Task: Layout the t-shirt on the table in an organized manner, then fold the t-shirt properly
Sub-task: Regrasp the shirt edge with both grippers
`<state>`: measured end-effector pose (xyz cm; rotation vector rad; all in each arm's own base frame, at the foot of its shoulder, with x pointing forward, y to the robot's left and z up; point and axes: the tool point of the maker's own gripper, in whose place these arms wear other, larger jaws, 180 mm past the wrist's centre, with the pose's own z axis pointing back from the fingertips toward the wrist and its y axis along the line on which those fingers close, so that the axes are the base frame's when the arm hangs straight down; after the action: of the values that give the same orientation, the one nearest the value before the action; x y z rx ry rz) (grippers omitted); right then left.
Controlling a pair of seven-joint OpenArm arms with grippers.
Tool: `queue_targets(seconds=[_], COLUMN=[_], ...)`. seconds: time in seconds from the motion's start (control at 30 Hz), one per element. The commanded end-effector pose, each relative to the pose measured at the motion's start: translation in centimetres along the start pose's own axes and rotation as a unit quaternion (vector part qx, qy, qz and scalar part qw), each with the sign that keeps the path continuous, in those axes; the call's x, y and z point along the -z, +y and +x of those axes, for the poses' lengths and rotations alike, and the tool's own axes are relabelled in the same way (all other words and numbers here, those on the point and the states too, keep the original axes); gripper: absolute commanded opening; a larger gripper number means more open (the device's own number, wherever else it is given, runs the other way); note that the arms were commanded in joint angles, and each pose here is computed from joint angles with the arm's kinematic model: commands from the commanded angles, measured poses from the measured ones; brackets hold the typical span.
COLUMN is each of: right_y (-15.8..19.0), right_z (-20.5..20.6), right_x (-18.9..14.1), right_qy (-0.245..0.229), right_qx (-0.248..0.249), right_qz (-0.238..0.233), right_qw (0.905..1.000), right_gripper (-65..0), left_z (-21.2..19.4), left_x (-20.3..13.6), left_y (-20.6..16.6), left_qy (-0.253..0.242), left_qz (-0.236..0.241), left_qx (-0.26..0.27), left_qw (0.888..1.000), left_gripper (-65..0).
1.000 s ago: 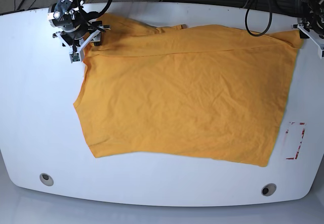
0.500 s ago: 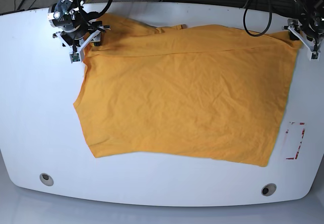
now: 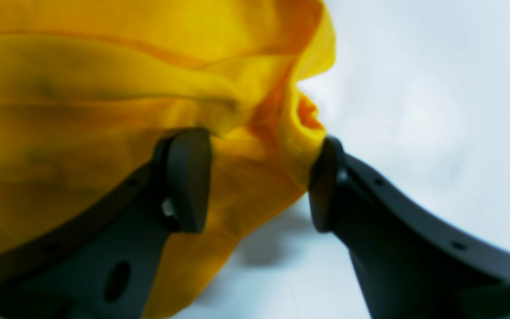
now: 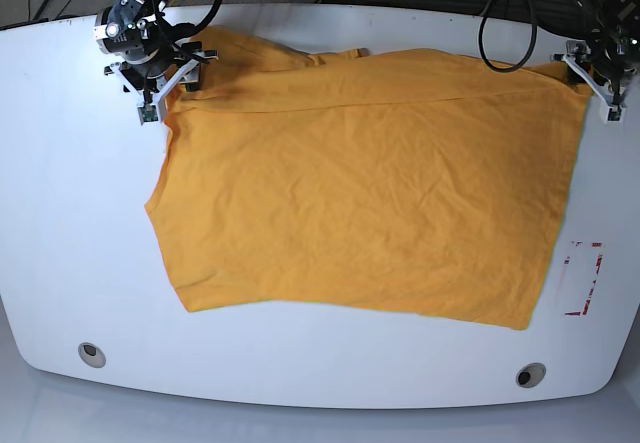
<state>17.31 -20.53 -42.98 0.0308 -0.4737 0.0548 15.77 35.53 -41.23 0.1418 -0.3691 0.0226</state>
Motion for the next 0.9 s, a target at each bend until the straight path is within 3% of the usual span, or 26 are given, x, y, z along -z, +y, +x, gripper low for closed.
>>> queue_targets(seconds=[0.0, 0.07, 0.27, 0.63, 0.87], right_y=[0.0, 0.0, 0.0, 0.0, 0.0], right_z=[-1.4, -1.4, -1.4, -1.3, -1.3], right_x=[0.1, 0.1, 0.1, 0.0, 0.0], right_qy=[0.031, 0.032, 0.032, 0.031, 0.031], right_qx=[-0.004, -0.004, -0.004, -0.004, -0.004], right_qz=[-0.002, -0.001, -0.001, -0.002, -0.002], right_qw=[0.9995, 0.9995, 0.9995, 0.9995, 0.9995], right_gripper=[-33.5, -33.5, -33.5, -33.5, -33.5], left_z=[0.6, 0.8, 0.7, 0.1, 0.3], left_x=[0.0, 0.1, 0.1, -0.6, -0.8], left_y=[0.2, 0.4, 0.4, 2.1, 2.9], left_qy=[-0.007, -0.004, -0.001, -0.003, -0.004], left_qz=[-0.001, 0.0, -0.001, 0.018, 0.025], left_qx=[0.009, 0.018, 0.021, -0.002, 0.0], left_qw=[1.0, 1.0, 1.0, 1.0, 1.0], left_gripper=[-49.4, -53.2, -51.9, -30.6, -27.6])
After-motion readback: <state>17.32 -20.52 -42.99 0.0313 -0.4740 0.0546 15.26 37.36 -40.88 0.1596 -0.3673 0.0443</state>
